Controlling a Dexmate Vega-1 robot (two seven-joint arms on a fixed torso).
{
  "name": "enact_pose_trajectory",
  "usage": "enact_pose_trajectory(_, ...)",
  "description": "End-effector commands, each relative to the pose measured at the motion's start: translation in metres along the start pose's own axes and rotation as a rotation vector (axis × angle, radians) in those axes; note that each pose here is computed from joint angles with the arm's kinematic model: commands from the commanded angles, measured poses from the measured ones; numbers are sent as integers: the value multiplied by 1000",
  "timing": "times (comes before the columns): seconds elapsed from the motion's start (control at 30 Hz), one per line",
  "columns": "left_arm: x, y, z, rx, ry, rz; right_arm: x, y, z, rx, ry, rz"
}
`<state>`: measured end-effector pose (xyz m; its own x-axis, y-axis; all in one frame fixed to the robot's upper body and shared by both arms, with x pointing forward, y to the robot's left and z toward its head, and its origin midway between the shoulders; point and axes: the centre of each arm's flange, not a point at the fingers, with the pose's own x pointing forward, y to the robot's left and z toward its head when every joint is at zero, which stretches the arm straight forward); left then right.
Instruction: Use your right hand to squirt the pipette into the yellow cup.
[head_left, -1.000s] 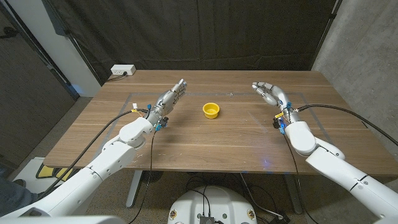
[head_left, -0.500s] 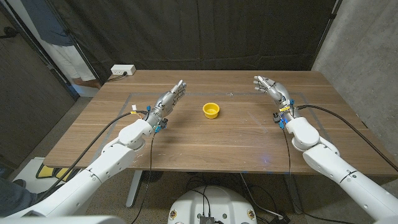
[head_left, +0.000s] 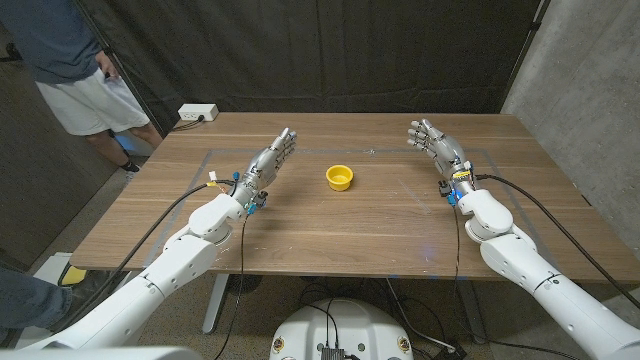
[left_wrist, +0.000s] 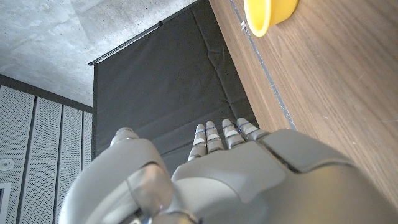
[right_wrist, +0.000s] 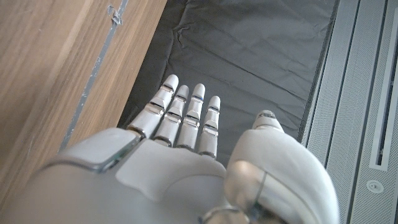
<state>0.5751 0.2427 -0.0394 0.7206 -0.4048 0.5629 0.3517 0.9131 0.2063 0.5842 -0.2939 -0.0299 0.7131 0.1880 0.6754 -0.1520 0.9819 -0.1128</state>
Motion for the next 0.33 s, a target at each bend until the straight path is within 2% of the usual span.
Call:
enact_pose_trajectory(0.03, 7, 1, -1, -20, -10, 7, 6, -4, -4, 38, 26, 2)
enact_pose_trajectory(0.33, 10, 0, -2, -14, -2, 7, 14, -1, -11, 50, 39, 11)
